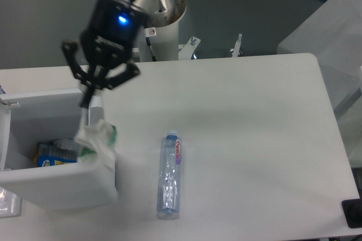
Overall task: Place the trash in the trash can
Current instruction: 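Carry the wrapper over the white trash bin, then open the gripper to drop the wrapper into the bin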
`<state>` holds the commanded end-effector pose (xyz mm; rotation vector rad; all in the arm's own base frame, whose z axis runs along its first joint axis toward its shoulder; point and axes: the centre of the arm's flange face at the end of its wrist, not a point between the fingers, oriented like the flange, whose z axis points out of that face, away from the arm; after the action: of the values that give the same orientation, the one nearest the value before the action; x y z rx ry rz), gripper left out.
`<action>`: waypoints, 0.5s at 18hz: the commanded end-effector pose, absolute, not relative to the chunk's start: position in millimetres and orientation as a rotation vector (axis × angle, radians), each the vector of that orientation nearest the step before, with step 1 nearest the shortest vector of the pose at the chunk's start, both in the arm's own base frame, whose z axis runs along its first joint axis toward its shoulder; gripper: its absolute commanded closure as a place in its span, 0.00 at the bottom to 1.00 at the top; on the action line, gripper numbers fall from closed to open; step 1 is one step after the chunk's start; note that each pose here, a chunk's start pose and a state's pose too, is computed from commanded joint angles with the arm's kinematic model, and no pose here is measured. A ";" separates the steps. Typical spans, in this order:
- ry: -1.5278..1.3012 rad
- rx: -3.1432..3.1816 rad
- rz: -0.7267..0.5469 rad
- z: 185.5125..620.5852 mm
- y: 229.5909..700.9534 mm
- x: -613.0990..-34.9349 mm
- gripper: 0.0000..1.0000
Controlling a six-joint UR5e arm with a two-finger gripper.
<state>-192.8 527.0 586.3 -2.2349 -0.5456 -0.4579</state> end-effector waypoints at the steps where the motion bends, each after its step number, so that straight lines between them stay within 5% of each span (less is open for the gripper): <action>1: -0.535 -2.252 -0.479 578.3 530.4 -182.9 1.00; 9: -0.522 -2.327 -0.540 530.5 541.6 -163.0 0.95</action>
<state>-163.0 541.6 530.5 -2.3272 -0.5216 -0.5403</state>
